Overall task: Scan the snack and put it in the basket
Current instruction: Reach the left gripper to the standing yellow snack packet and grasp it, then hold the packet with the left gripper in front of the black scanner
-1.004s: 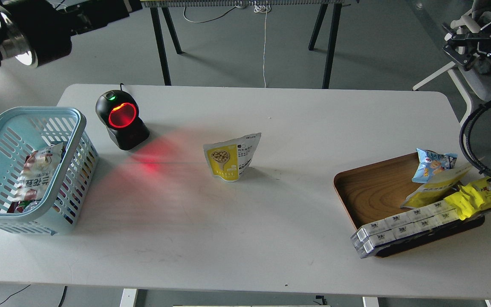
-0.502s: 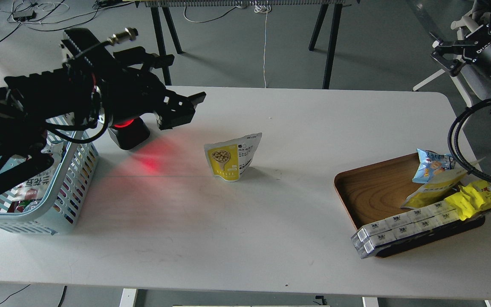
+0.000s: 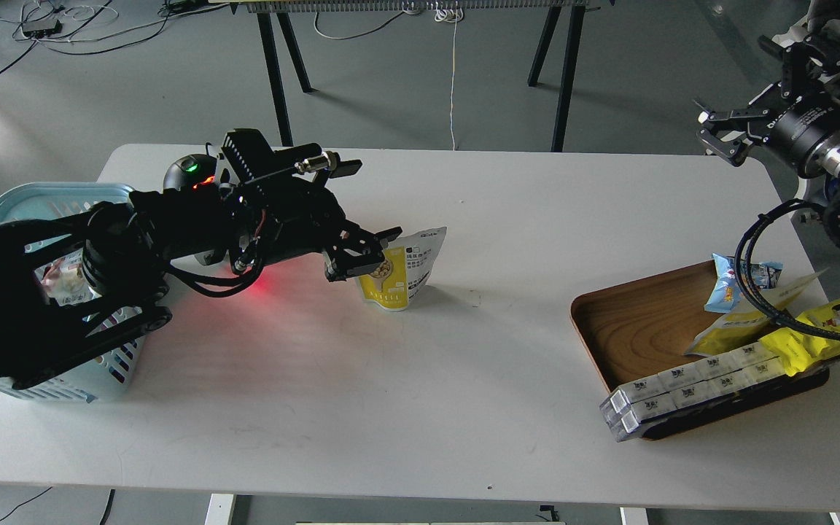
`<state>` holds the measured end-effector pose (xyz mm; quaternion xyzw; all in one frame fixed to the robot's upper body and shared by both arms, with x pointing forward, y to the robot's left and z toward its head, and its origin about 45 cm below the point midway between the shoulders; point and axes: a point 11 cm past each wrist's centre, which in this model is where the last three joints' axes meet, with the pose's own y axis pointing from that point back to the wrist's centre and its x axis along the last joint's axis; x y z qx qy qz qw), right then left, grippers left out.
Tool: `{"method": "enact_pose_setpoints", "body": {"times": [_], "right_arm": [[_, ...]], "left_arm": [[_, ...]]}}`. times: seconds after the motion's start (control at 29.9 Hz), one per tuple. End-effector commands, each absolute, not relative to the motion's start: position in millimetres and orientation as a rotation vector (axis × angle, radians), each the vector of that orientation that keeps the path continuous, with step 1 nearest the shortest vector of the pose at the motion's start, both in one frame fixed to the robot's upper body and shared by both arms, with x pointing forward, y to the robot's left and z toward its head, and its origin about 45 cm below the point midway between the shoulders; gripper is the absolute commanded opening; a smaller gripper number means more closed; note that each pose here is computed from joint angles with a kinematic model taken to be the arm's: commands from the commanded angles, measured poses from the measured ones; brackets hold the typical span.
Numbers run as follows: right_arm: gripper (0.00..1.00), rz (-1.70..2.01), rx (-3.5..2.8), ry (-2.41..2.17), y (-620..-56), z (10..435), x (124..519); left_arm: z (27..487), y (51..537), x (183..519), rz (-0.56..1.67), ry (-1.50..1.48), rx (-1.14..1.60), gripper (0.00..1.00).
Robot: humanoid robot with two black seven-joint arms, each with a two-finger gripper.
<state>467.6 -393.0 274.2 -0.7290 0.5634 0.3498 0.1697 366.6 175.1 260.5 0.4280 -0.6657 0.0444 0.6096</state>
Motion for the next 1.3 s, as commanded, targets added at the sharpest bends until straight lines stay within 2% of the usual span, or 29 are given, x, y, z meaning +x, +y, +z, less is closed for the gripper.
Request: {"method": "enact_pose_setpoints", "body": {"times": [0.0, 0.3, 0.4, 0.47, 0.57, 0.6, 0.7, 0.77, 0.84, 0.9, 1.04, 1.27], "right_arm": [[0.97, 0.995, -2.092, 1.626, -393, 270, 467], [0.97, 0.996, -2.088, 1.633, -391, 273, 469], [0.97, 1.005, -2.093, 1.633, -386, 274, 469], [0.97, 1.009, -2.092, 1.634, -385, 274, 469], [0.97, 1.011, -2.090, 1.636, -385, 274, 470], [0.97, 1.014, -2.087, 1.640, -384, 274, 470], [0.97, 1.016, -2.083, 1.645, -385, 273, 470], [0.97, 1.017, -2.081, 1.648, -385, 273, 470], [0.97, 1.013, -2.084, 1.647, -385, 275, 470], [0.97, 1.014, -2.084, 1.647, -385, 275, 470], [0.97, 1.017, -2.079, 1.654, -385, 274, 471], [0.97, 1.013, -2.089, 1.649, -383, 275, 471]], "left_arm": [[250, 170, 365, 0.087, -1.522, 0.984, 0.99], [222, 160, 358, 0.079, -1.452, 0.971, 0.97], [216, 160, 360, 0.084, -1.437, 0.979, 0.94], [215, 162, 362, 0.088, -1.434, 0.986, 0.85], [215, 160, 361, 0.085, -1.435, 0.979, 0.56], [215, 160, 361, 0.085, -1.435, 0.979, 0.49], [211, 163, 361, 0.086, -1.425, 0.988, 0.35], [207, 165, 361, 0.086, -1.414, 0.995, 0.31], [206, 166, 360, 0.089, -1.409, 1.001, 0.16], [203, 168, 360, 0.095, -1.401, 1.009, 0.06], [202, 172, 363, 0.129, -1.400, 1.028, 0.00], [220, 186, 371, 0.201, -1.431, 1.028, 0.00]]}}
